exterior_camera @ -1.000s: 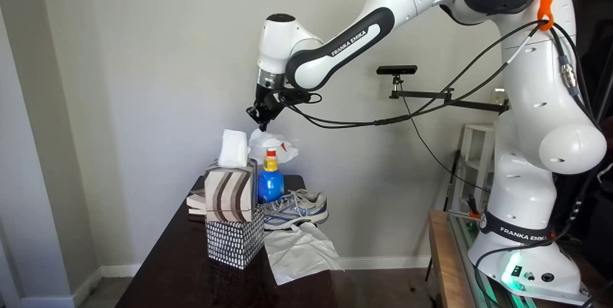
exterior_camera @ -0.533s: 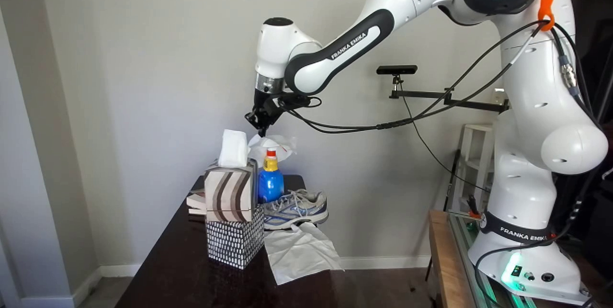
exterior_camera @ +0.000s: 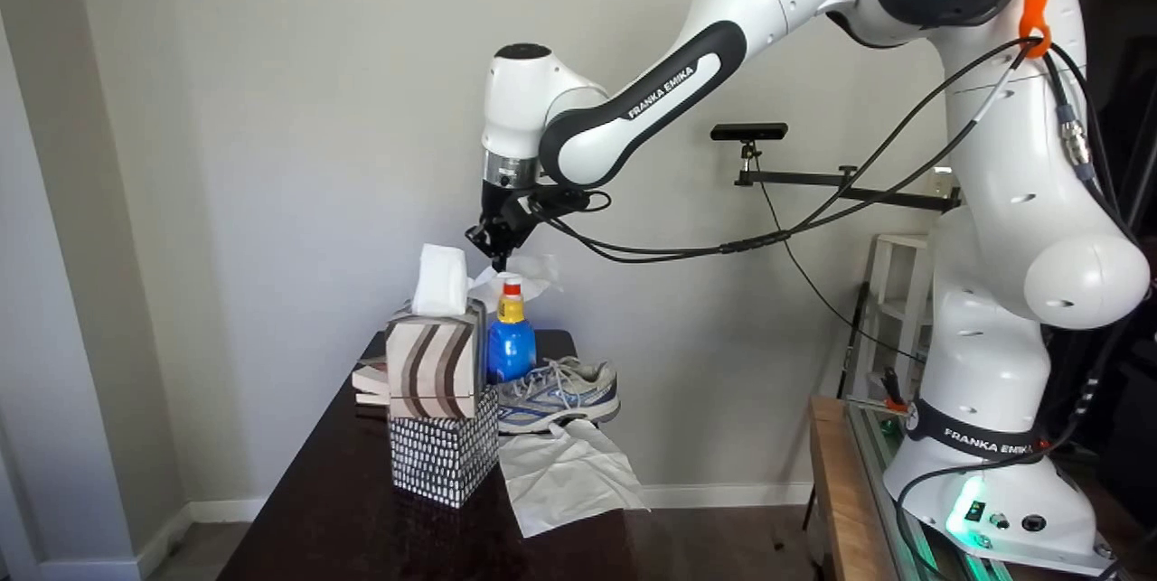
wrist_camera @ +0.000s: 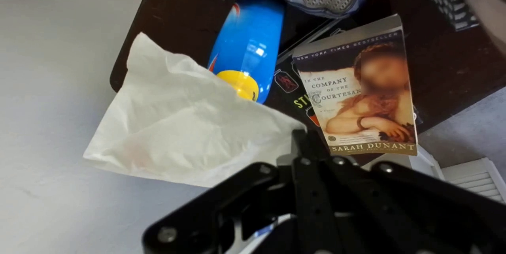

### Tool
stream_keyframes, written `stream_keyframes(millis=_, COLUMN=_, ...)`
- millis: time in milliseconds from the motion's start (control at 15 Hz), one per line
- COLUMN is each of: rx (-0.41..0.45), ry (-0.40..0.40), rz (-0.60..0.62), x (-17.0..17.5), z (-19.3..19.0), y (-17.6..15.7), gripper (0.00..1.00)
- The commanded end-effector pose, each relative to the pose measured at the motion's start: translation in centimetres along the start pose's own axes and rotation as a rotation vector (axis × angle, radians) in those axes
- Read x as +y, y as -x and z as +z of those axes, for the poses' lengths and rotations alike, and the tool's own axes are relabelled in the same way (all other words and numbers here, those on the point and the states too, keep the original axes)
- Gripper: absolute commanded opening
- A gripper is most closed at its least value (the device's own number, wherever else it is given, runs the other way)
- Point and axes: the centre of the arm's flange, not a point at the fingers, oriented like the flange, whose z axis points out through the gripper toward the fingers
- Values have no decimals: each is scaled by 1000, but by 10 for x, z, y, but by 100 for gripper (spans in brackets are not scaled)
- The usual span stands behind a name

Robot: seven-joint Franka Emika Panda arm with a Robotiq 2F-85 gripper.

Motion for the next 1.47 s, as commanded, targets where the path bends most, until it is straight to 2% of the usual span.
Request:
stream_keyframes(millis=0, rx=-38, ry=-10, rz=-20, x=-2, z=-3, y=14, gripper=0)
stream_keyframes(millis=133, rx=-41, ry=-9, rz=-32, x=-3, z=-3, y=18, gripper=3)
stream_keyframes(millis=200, rx=-44, ry=-10, rz=-40, x=-4, z=-4, y=20, gripper=11)
stream_keyframes(millis=267, rx=-45, ry=-12, rz=-46, x=-5, z=-5, y=21, gripper=24)
stream_keyframes(millis=733, rx=-49, ry=-43, rz=-77, x=-5, z=-24, y=26, gripper=72)
stream_keyframes(millis=1000, rx=-38, ry=-34, rz=-57, x=18, z=-38, y=27, gripper=98)
stream_keyframes(millis=1400, rx=-51, ry=-4, rz=43, x=74, z=-35, y=25, gripper=100)
